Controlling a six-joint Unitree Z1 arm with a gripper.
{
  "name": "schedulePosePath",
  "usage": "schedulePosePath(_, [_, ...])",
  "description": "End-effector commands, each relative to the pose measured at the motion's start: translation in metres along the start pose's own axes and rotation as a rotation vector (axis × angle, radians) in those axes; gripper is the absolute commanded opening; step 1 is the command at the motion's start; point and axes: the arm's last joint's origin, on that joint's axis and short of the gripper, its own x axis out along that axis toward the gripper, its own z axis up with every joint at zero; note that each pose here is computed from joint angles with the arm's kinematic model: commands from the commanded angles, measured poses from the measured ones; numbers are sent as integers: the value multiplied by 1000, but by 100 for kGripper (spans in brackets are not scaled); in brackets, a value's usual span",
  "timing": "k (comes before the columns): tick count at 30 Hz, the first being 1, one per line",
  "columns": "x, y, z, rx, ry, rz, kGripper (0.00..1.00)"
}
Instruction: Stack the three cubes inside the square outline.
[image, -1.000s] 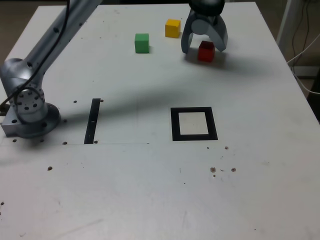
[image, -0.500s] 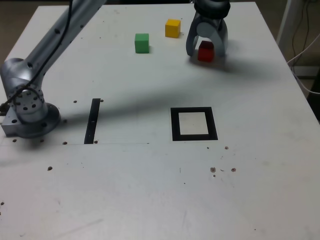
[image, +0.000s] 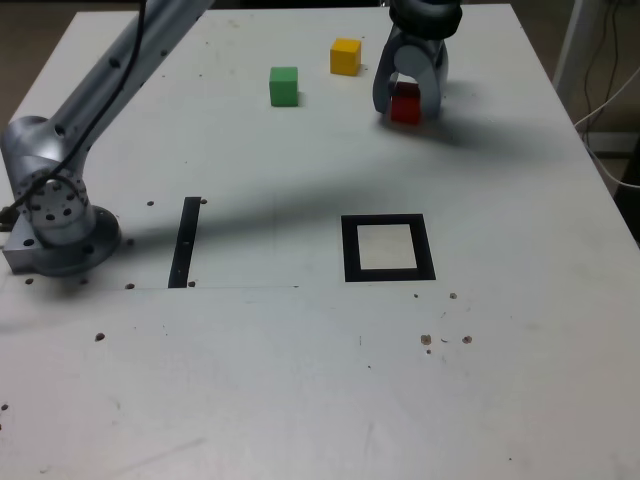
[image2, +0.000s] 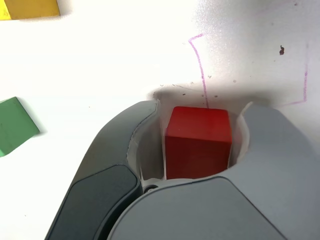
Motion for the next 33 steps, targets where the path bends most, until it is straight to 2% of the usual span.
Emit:
schedulePosePath(1, [-1,-1,1,5,4,-1,28])
schedulePosePath(7, [-8,-5,-2,6,2,-2,28])
schedulePosePath(14, [-34,-24,-10,-19,-22,1,28])
schedulePosePath(19, [-47,-53,-13,-56,-19,-20,28])
schedulePosePath(26, [-63,-100,-15,-99,-3,-19,28])
schedulePosePath(29, [-67,-115,-19,-105,-5,-20,28])
schedulePosePath(33, [-69,-131,-23,-109,-17,-38,28])
